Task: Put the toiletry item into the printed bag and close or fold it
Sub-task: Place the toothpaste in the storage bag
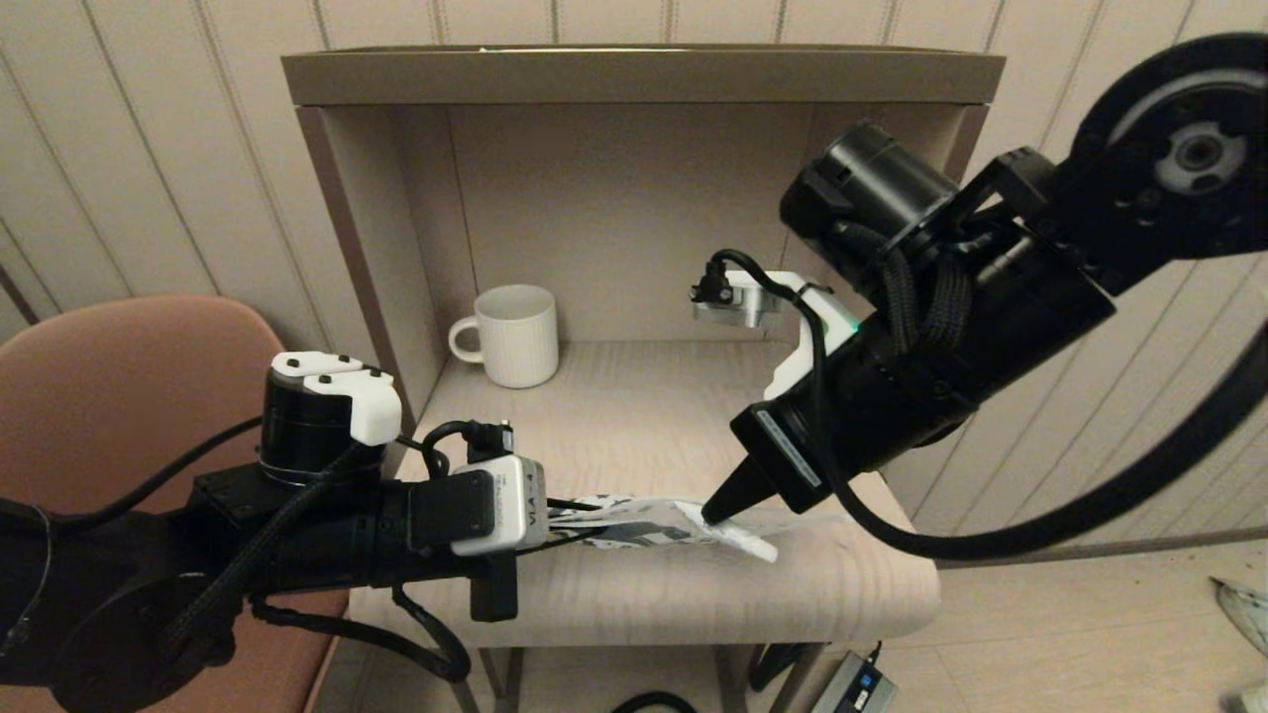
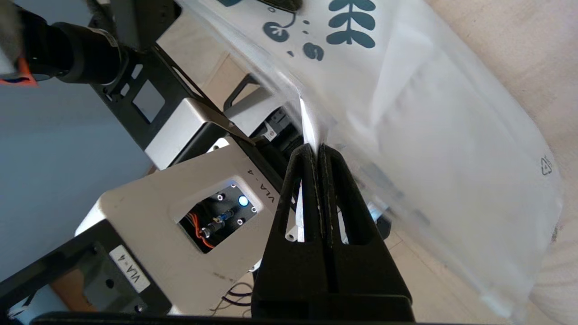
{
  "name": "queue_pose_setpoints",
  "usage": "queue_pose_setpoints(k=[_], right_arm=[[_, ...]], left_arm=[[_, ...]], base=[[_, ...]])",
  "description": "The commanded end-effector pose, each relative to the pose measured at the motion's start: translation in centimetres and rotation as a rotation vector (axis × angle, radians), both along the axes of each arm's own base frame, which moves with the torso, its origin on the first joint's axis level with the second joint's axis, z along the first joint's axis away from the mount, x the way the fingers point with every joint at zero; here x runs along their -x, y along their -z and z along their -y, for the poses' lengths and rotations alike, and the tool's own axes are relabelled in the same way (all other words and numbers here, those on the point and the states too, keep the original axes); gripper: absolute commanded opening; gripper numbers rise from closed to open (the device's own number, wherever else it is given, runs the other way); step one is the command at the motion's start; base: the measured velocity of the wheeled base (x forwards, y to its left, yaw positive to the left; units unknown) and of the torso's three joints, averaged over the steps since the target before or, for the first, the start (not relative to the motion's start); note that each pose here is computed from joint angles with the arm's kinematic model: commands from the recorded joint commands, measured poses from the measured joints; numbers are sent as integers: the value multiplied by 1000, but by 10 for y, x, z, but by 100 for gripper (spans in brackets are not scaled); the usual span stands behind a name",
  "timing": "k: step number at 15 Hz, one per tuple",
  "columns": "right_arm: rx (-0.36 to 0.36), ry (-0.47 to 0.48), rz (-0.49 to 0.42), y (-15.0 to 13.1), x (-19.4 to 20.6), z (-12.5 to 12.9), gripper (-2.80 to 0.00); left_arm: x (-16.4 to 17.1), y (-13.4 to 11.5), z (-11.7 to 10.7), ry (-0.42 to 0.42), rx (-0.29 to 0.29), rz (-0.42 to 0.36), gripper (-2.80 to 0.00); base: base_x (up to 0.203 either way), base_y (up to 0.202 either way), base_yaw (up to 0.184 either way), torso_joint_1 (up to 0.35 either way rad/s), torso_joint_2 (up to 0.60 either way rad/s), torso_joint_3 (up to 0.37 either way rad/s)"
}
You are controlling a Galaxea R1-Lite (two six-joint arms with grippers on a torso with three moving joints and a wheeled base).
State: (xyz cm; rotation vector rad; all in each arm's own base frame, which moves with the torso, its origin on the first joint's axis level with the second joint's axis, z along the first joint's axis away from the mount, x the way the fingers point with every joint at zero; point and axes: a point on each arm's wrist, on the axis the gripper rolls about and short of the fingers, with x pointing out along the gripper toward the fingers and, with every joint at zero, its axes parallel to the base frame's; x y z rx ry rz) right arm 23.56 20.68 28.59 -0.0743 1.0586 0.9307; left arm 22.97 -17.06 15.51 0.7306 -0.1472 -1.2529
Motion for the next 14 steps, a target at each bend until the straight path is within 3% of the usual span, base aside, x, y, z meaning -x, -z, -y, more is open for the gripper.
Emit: queue_pose_setpoints(k=[1,14], right_arm=[[20,5,-25,9,-7,-4,-280],[21,74,10,20,-34,-1,-280]], left_arm=[[0,0,0,5,2,8,-280],[5,1,3,25,0,2,-280]], base=[[0,0,0,0,0,0],[0,0,0,0,0,0]])
